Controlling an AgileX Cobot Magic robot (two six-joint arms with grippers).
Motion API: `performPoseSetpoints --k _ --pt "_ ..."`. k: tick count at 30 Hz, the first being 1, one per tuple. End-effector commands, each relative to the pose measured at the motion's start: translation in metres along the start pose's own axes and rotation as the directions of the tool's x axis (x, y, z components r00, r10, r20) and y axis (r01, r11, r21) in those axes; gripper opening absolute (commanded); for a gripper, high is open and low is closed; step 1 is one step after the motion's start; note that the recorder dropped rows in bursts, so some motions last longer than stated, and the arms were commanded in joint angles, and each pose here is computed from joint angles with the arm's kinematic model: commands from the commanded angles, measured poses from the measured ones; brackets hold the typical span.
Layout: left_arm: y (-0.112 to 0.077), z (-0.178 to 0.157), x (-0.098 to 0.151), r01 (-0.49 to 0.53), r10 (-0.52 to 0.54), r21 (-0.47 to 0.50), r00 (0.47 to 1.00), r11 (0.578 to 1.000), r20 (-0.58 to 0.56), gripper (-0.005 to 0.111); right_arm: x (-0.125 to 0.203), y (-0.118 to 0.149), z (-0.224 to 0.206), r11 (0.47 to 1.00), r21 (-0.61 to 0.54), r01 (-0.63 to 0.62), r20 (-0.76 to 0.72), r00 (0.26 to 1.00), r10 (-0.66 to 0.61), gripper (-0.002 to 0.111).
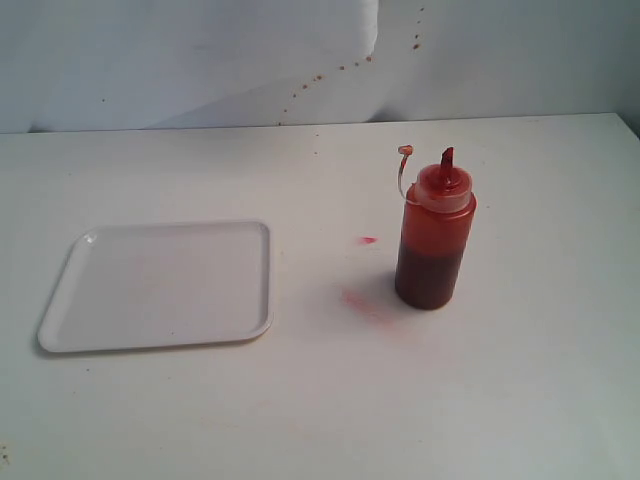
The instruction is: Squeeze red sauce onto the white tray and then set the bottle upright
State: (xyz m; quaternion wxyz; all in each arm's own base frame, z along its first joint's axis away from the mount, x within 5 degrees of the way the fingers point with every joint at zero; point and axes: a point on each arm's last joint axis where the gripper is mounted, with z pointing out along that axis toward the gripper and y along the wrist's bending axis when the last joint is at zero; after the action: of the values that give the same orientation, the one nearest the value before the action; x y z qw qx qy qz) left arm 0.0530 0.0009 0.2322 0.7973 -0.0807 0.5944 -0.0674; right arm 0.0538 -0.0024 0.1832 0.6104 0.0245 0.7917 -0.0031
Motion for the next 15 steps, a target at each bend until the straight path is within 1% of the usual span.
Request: performPoseSetpoints --k 1,2,3,4,6,7,8,9,11,12,13,14,15 --pt "-0.024 -0.012 -0.037 0.09 -0.217 0.334 0.905 0.938 0.365 0.0 0.001 0.0 0.0 1.0 -0.007 -0.002 0.003 1.0 0.002 0.0" --pt "-0.032 -0.017 -0.043 -0.006 -0.192 0.407 0.875 0.913 0.444 0.0 0.001 0.0 0.0 1.0 -0.007 -0.002 0.003 1.0 0.002 0.0" --pt "-0.035 -0.014 -0.042 -0.053 -0.145 0.409 0.887 0.911 0.439 0.0 0.001 0.0 0.0 1.0 -0.007 -0.002 0.003 1.0 0.002 0.0" --pt "-0.037 -0.005 -0.043 -0.086 -0.089 0.396 0.911 0.914 0.403 0.0 0.001 0.0 0.0 1.0 -0.007 -0.002 0.003 1.0 0.002 0.0" --pt "-0.038 0.013 -0.043 -0.076 -0.049 0.387 0.952 0.919 0.302 0.0 0.001 0.0 0.0 1.0 -0.007 -0.002 0.003 1.0 0.002 0.0" --pt "-0.038 0.028 -0.038 -0.037 -0.052 0.394 0.976 0.918 0.212 0.0 0.001 0.0 0.0 1.0 -0.007 -0.002 0.003 1.0 0.002 0.0" --pt "-0.039 0.04 -0.036 -0.015 -0.054 0.406 0.986 0.914 0.158 0.0 0.001 0.0 0.0 1.0 -0.007 -0.002 0.003 1.0 0.002 0.0" --pt "-0.039 0.054 -0.028 0.008 -0.048 0.417 0.995 0.909 0.085 0.0 0.001 0.0 0.0 1.0 -0.007 -0.002 0.003 1.0 0.002 0.0" --pt "-0.043 0.081 -0.012 0.032 -0.015 0.491 0.999 0.87 -0.04 0.0 0.001 0.0 0.0 1.0 -0.007 -0.002 0.003 1.0 0.002 0.0" --pt "-0.046 0.091 -0.004 0.046 -0.003 0.543 0.997 0.838 -0.079 0.0 0.001 0.0 0.0 1.0 -0.007 -0.002 0.003 1.0 0.002 0.0" --pt "-0.049 0.107 0.01 0.079 0.021 0.604 0.988 0.793 -0.156 0.0 0.001 0.0 0.0 1.0 -0.007 -0.002 0.003 1.0 0.002 0.0" --pt "-0.052 0.116 0.02 0.111 0.022 0.657 0.981 0.746 -0.191 0.0 0.001 0.0 0.0 1.0 -0.007 -0.002 0.003 1.0 0.002 0.0" --pt "-0.053 0.126 0.032 0.137 0.058 0.696 0.967 0.705 -0.248 0.0 0.001 0.0 0.0 1.0 -0.007 -0.002 0.003 1.0 0.002 0.0"
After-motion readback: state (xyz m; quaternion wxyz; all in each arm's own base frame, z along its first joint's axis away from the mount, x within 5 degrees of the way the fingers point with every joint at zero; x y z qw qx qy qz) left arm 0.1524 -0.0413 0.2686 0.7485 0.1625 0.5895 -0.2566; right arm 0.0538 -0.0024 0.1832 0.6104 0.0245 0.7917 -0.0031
